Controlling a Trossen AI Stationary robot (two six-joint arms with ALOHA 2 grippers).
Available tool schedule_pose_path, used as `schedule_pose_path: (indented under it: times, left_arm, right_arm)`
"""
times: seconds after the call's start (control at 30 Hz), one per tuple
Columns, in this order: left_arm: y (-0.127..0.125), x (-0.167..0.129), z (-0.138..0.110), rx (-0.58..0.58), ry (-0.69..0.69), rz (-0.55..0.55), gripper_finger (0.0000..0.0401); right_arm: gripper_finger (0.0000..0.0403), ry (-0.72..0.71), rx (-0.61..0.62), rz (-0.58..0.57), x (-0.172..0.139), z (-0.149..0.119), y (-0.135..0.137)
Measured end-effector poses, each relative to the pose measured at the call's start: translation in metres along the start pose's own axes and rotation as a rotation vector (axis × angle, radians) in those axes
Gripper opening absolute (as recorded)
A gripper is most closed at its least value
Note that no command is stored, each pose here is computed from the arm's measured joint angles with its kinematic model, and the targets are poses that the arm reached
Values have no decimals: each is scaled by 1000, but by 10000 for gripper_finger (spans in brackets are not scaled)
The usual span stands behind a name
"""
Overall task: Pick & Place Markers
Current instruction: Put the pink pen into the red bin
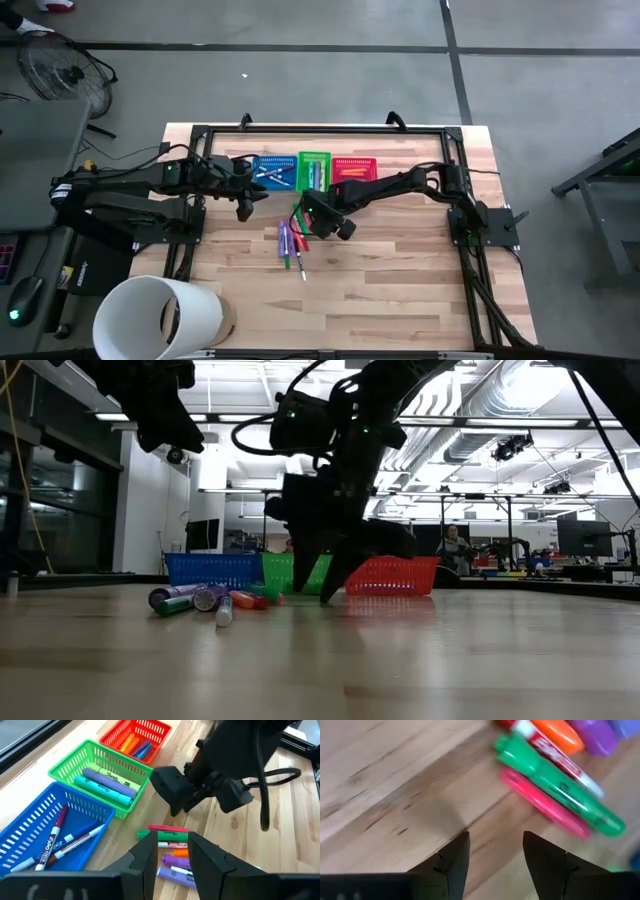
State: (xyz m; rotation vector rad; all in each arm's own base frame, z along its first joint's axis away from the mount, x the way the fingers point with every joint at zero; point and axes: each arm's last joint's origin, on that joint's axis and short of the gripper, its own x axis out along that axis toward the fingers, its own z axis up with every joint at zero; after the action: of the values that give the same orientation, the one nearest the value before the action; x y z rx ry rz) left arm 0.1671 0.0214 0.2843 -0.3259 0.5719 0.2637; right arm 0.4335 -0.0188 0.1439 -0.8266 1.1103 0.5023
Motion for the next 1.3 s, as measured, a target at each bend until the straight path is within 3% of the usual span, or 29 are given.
schedule_pose_path:
  times: [0.4, 0.57, 0.7, 0.8, 0.97, 1.3]
  left_arm:
    - [0, 0, 0, 10, -1, 0, 105]
    - [0, 0, 1, 8, -6, -2, 105]
    - [0, 0, 1, 7, -8, -1, 105]
    - [0, 0, 1, 7, -8, 1, 105]
    - [0, 0, 1, 2, -6, 0, 105]
    - [-2, 0, 0, 2, 10, -47, 105]
  right_arm:
    - [172, -15, 708, -178, -60, -4, -15]
    - [172, -99, 1030, -187, -86, -9, -21]
    - [172, -213, 1283, -116, -94, -10, -27]
    - [172, -237, 1347, -46, -85, -7, -27]
    - [172, -299, 1355, 7, -71, 3, -27]
    - [172, -457, 1326, -150, -93, 23, -52]
